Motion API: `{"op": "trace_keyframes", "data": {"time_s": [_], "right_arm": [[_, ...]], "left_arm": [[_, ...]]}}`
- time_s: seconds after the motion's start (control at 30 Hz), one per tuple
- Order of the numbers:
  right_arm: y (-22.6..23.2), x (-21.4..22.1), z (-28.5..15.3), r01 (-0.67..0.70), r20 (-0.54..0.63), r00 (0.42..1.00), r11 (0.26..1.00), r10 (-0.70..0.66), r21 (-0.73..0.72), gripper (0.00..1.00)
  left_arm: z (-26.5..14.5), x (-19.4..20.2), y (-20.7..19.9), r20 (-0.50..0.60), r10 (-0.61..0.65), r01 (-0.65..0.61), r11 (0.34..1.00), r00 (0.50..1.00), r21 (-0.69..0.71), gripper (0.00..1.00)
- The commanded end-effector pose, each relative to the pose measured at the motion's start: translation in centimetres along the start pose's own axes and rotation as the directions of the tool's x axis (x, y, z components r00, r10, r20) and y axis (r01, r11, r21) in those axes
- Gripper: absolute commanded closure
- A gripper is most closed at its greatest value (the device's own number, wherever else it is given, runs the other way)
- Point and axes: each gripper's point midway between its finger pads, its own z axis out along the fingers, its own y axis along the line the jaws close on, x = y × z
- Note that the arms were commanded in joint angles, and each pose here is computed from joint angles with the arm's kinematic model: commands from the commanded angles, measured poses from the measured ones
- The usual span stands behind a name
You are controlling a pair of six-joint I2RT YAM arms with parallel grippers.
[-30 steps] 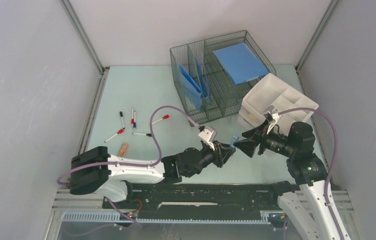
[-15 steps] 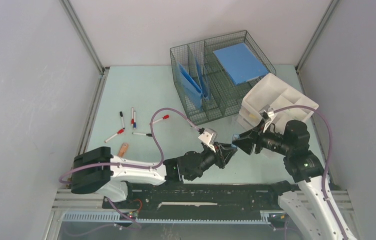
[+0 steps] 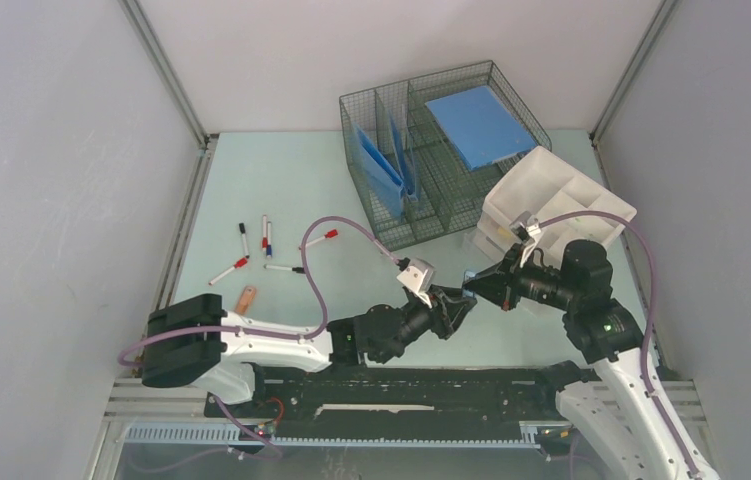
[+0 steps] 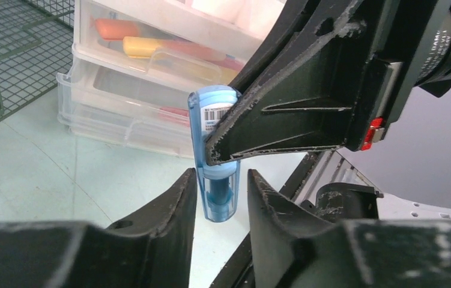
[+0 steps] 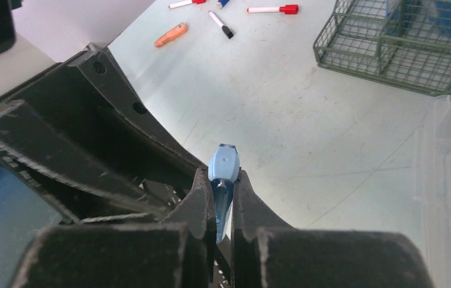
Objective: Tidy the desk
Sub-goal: Place the stationery in the drawer.
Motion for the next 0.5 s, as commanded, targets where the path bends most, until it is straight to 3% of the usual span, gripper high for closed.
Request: {"op": "trace_keyframes", "data": {"time_s": [0.0,0.23,0.37,0.47], "right_arm": [[-0.6,-1.2,-0.2,0.108,0.046,0.993,0.993,-0.110,0.037,1.00],[-2.1,-1.3,-1.5,0.293,0.028,0.954,0.951,-0.297,0.101,1.00],[-2.6,-1.0,-2.5,0.416,-0.014,0.909,0.903,-0.417,0.111,1.00],[-4.2,-1.2,-3.3,0.466,-0.045,0.884,0.865,-0.466,0.189,1.00]], "left_arm": [[-0.9,-2.8,-1.7,0.075,0.004,-0.009,0.998,0.997,0.070,0.54],[-4.4,-3.4,3.0,0.112,0.077,-0.070,0.996,0.991,-0.060,0.25],[-6.4,-3.5,6.3,0.102,0.125,-0.106,0.978,0.987,-0.177,0.02],[-7.8,-3.1,8.6,0.068,0.156,-0.133,0.955,0.985,-0.266,0.00]]}}
